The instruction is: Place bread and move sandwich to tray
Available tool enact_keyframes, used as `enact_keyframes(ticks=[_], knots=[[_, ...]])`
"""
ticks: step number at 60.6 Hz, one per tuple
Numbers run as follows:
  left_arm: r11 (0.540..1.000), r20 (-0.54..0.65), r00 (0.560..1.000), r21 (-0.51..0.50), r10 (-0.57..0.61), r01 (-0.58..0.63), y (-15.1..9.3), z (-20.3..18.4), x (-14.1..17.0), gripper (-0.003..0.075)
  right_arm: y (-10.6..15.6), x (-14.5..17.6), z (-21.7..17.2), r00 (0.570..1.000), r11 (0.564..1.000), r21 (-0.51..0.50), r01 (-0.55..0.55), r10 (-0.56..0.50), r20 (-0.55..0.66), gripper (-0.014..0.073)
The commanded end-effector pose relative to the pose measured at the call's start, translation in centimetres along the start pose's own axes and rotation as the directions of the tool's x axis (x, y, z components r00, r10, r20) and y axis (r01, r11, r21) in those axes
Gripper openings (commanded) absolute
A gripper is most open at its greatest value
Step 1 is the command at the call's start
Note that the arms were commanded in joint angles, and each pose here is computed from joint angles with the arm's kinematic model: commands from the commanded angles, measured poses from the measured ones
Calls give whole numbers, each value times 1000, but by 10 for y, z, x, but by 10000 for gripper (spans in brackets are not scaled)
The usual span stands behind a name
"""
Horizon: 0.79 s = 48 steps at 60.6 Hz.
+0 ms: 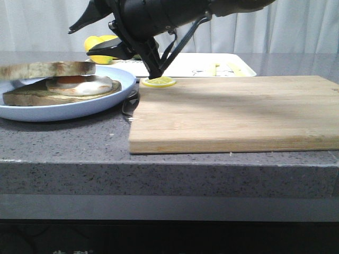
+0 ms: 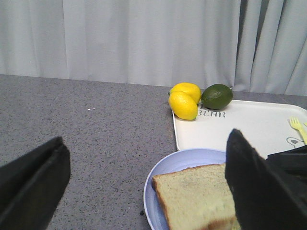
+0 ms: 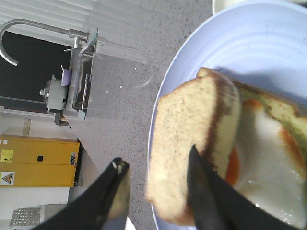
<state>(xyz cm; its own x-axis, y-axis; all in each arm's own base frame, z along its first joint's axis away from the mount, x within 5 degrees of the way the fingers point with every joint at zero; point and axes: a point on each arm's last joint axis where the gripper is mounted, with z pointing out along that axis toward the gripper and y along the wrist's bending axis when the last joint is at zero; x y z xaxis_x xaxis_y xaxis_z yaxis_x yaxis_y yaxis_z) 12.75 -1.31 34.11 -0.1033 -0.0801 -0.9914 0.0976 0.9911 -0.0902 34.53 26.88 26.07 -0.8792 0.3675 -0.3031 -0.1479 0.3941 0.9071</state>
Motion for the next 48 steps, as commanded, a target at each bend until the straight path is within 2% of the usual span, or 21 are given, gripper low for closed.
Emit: enact_keyframes(ticks=[1,13,18,29,38,42,48], knots=[[1000,112,994,2,-1,1,-1,-1,-19,638,38,-7,-21,999,991,-135,-25,30,36,328],[1000,112,994,2,-1,1,-1,-1,-19,638,45,-8,-44,998,991,-133,12,-4,59,317],[1000,112,994,2,-1,1,-1,-1,-19,638,60,-8,-63,993,982,-152,113,-106,51,235],[1000,112,994,2,-1,1,-1,-1,-19,638,88,-19,-119,955,931,-211,296,-288,69,-71],[1000,112,994,2,-1,1,-1,-1,-19,638,98,-30,-176,898,871,-225,437,-434,68,-60],[1000,112,994,2,-1,1,-1,-1,-19,638,96,-34,-202,862,850,-145,506,-503,60,-60],[1000,112,994,2,-1,1,-1,-1,-19,638,81,-42,-242,823,815,154,559,-568,20,-60]])
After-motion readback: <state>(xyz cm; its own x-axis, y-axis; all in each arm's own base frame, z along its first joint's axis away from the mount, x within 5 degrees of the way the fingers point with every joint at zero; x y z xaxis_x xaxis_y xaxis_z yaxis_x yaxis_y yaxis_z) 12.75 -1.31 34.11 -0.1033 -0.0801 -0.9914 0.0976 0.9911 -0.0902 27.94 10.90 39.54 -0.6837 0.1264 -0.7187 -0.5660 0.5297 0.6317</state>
